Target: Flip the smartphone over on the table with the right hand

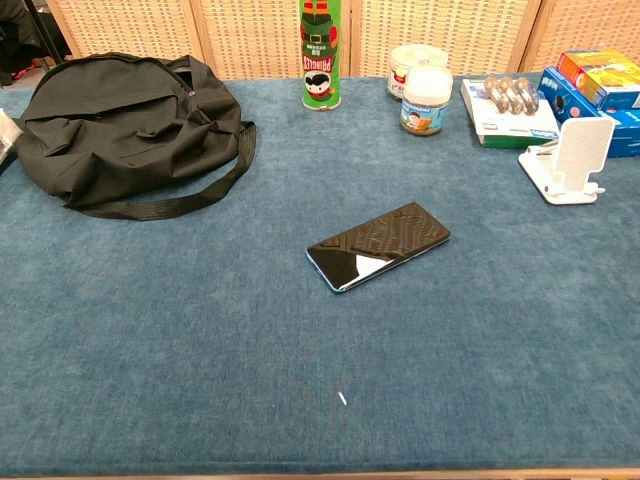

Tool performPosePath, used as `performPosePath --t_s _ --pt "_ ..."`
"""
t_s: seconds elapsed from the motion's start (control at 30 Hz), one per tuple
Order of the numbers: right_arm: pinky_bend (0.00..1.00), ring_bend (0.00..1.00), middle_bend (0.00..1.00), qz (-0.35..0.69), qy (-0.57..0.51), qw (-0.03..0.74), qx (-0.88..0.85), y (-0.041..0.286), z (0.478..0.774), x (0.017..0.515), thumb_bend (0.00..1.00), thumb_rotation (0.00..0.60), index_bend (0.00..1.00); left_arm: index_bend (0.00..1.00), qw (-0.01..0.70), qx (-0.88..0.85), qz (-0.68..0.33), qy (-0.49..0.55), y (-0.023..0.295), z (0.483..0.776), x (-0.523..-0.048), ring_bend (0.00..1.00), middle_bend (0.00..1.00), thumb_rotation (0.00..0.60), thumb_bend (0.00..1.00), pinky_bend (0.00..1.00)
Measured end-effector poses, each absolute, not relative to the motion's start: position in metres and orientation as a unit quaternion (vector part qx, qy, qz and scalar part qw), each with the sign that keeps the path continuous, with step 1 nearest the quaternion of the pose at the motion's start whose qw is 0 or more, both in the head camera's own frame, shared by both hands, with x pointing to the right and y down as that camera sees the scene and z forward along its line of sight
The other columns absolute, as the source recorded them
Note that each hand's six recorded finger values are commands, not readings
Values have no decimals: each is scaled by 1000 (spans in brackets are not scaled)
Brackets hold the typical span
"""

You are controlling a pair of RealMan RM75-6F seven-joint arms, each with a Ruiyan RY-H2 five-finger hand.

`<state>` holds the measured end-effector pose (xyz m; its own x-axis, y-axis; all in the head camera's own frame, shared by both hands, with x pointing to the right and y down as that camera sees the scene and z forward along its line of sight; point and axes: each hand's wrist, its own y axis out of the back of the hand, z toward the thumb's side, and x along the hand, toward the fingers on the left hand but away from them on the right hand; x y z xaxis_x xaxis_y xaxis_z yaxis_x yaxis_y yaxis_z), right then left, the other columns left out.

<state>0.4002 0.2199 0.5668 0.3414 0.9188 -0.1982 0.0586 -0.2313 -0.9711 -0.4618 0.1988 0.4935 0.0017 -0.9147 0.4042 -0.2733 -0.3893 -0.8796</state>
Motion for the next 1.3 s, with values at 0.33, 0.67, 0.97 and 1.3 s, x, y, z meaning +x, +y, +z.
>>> performPosePath --t_s 0.33,0.67,0.97,1.3 --pt "53 0 29 395 -347 469 -710 217 583 367 0 600 137 0 298 -646 -531 461 200 493 -462 0 0 600 0 0" --pt "53 0 30 370 -244 474 -761 188 629 294 156 600 157 0 299 -644 -539 453 196 500 -457 0 0 600 0 0" --pt "53 0 39 379 -181 512 -750 185 661 239 305 600 195 0 295 -639 -548 451 193 504 -459 0 0 600 0 0" --pt "53 0 44 397 -149 510 -748 185 698 210 364 600 209 0 292 -643 -543 455 194 501 -460 0 0 600 0 0"
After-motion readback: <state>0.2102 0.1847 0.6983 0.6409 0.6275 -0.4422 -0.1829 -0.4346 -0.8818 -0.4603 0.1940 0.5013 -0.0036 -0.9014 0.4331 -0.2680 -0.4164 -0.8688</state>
